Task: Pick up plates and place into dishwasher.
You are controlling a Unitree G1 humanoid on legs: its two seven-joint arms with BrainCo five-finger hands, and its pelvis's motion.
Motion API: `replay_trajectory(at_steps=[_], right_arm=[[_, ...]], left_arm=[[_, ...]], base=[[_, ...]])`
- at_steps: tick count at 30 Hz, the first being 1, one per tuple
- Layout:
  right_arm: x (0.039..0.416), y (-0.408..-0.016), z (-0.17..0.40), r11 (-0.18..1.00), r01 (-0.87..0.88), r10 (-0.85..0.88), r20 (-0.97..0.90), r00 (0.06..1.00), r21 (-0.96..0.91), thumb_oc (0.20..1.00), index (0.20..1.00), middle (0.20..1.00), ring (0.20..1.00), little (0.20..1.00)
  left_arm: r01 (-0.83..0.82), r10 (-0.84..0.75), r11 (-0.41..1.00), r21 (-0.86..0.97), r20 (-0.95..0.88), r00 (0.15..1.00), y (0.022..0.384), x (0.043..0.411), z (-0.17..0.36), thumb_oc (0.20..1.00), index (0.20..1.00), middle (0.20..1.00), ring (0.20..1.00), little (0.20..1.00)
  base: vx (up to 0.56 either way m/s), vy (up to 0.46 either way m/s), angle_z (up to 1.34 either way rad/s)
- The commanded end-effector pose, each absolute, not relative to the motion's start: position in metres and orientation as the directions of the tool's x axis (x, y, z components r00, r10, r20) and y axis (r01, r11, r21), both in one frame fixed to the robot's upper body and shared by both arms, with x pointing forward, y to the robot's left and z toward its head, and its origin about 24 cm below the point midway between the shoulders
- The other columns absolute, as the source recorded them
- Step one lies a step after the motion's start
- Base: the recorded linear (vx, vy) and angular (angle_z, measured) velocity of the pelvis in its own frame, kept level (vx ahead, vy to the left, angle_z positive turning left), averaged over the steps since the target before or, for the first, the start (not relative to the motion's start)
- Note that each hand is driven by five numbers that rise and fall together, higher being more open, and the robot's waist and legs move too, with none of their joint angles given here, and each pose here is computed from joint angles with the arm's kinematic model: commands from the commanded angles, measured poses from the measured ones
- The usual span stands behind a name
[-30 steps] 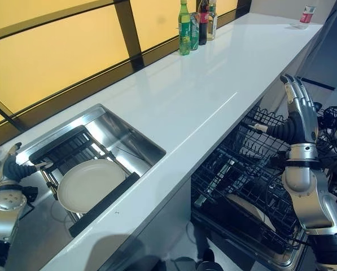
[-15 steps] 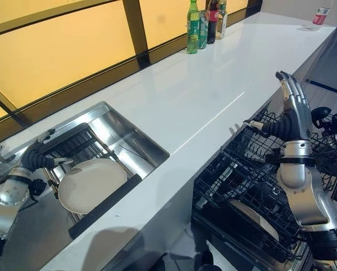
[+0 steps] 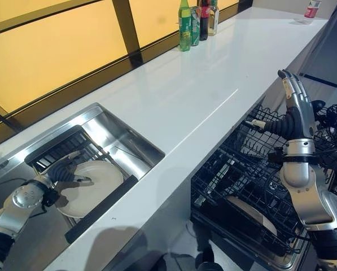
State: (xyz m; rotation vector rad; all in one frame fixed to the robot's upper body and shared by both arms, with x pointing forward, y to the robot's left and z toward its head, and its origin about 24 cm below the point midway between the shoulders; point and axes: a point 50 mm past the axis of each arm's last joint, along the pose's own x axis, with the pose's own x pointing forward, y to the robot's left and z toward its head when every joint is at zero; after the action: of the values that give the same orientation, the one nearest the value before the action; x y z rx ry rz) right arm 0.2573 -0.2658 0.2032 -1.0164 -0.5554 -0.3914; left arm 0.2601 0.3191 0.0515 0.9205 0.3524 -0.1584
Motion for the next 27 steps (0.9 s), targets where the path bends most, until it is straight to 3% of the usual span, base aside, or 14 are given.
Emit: replay_trajectory(at_steps=[1, 16, 20, 27], right_arm=[[0.26, -0.258, 0.224, 0.47, 0.572, 0.01, 0.653, 0.758, -0.672, 1.0, 1.0, 1.0, 1.0, 1.0], [0.257, -0.259, 0.227, 0.46, 0.566, 0.021, 0.646, 0.763, -0.684, 1.0, 1.0, 1.0, 1.0, 1.0], [0.257, -0.258, 0.229, 0.46, 0.568, 0.021, 0.647, 0.762, -0.683, 1.0, 1.0, 1.0, 1.0, 1.0], [0.256, -0.257, 0.227, 0.457, 0.563, 0.023, 0.642, 0.767, -0.689, 1.0, 1.0, 1.0, 1.0, 1.0]], left_arm=[[0.251, 0.098, 0.503, 0.827, -0.343, 0.934, 0.346, 0.273, 0.084, 1.0, 1.0, 1.0, 1.0, 1.0], [0.33, 0.332, 0.372, 0.868, -0.456, 0.826, 0.378, 0.263, 0.077, 1.0, 1.0, 1.0, 1.0, 1.0], [0.418, 0.258, 0.438, 0.796, -0.557, 0.79, 0.372, 0.264, 0.077, 1.0, 1.0, 1.0, 1.0, 1.0], [0.563, -0.036, 0.606, 0.562, -0.688, 0.725, 0.348, 0.263, 0.075, 1.0, 1.0, 1.0, 1.0, 1.0]], base=[[0.04, 0.023, -0.02], [0.01, 0.005, 0.0], [-0.01, -0.003, 0.0], [0.01, -0.001, 0.0]])
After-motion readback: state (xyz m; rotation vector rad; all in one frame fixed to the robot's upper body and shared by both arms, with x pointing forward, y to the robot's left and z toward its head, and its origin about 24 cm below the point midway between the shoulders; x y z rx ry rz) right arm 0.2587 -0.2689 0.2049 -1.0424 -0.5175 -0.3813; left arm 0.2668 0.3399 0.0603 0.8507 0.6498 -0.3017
